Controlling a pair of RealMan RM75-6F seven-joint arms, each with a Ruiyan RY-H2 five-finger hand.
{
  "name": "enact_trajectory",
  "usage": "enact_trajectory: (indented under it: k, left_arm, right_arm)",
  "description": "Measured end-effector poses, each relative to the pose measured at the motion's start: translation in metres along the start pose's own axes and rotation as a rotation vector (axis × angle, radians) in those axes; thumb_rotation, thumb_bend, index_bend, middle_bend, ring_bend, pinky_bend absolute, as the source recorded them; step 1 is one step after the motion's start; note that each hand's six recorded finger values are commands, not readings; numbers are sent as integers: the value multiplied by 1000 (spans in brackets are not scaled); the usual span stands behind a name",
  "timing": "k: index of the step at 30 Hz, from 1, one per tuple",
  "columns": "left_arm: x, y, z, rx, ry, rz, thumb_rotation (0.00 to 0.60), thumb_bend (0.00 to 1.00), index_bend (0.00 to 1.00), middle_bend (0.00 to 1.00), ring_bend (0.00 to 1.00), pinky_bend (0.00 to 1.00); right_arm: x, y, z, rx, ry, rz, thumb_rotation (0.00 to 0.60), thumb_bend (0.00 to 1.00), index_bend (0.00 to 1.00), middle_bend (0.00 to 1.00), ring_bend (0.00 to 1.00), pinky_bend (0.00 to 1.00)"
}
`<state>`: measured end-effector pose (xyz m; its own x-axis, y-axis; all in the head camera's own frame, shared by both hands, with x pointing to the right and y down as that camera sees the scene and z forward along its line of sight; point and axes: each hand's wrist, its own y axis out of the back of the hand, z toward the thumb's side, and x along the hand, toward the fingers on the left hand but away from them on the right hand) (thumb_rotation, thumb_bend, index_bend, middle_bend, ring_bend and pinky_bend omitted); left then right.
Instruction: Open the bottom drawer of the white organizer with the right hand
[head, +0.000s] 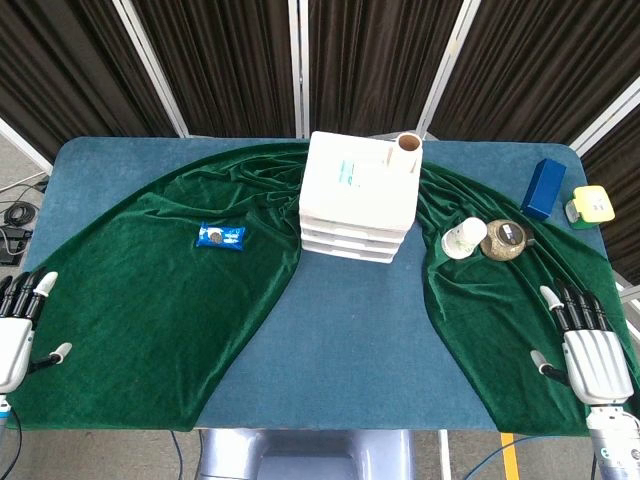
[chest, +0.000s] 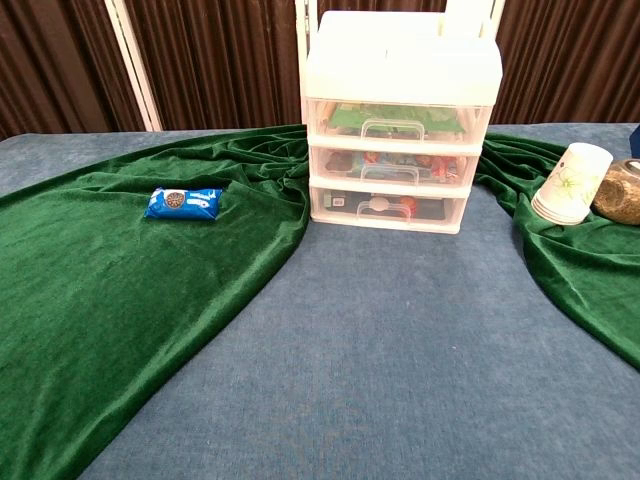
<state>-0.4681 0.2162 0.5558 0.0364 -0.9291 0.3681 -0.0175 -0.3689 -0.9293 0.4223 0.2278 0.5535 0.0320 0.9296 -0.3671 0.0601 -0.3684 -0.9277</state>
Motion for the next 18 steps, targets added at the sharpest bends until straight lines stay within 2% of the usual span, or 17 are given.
enact_trajectory:
  k: [18]
  left_arm:
    - [0,3,0,-6,0,4,600,106,0,0,0,0]
  right_arm:
    - [0,-1,0,-2,-14,7,600,122,0,0,0,0]
